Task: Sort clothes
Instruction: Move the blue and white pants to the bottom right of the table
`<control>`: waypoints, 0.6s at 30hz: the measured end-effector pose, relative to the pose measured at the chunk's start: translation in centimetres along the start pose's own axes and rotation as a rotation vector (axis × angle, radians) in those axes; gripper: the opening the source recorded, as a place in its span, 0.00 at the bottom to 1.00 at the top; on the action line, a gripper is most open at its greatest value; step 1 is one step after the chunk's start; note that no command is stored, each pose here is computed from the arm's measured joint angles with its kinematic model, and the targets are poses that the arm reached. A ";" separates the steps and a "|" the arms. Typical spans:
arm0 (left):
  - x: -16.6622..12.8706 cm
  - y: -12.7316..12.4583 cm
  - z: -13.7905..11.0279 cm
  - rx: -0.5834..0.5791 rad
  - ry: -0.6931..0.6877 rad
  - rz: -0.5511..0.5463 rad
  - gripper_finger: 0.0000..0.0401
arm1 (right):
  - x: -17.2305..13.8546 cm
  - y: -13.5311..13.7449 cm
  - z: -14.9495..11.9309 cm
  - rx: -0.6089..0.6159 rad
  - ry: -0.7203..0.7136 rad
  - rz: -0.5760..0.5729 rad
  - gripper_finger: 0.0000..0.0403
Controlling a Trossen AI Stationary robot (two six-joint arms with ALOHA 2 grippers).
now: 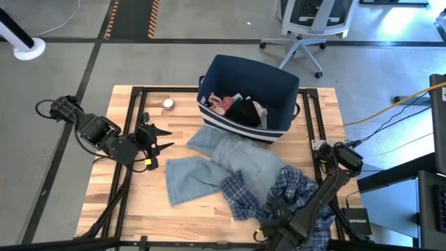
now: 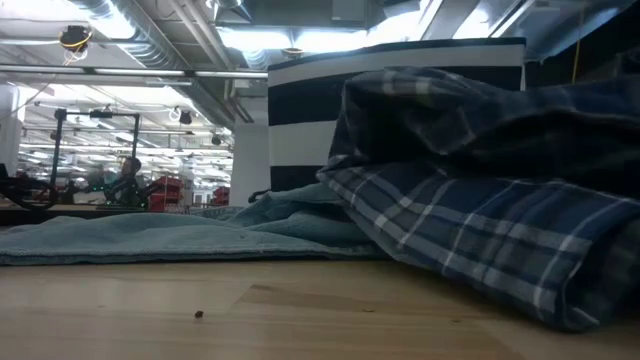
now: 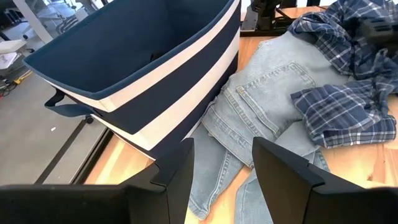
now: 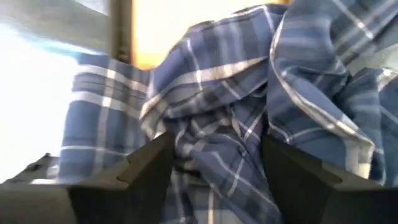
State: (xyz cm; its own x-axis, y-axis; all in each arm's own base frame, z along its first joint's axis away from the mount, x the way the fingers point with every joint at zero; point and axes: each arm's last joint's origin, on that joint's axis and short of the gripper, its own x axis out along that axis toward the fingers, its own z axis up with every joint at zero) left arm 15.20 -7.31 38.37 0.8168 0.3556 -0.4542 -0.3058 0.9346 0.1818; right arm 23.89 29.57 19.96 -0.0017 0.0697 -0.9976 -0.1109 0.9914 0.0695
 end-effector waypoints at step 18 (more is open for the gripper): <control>0.0 0.0 0.0 0.002 0.000 0.000 0.39 | -8.5 -5.7 7.5 -0.023 -0.564 -0.555 0.63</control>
State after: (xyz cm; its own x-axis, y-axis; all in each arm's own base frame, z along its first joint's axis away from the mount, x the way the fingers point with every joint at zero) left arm 15.20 -7.31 38.36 0.8169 0.3553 -0.4544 -0.3043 0.9347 0.1838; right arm 31.96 24.19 28.05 0.5628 -0.3828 -0.7326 0.0317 0.8956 -0.4437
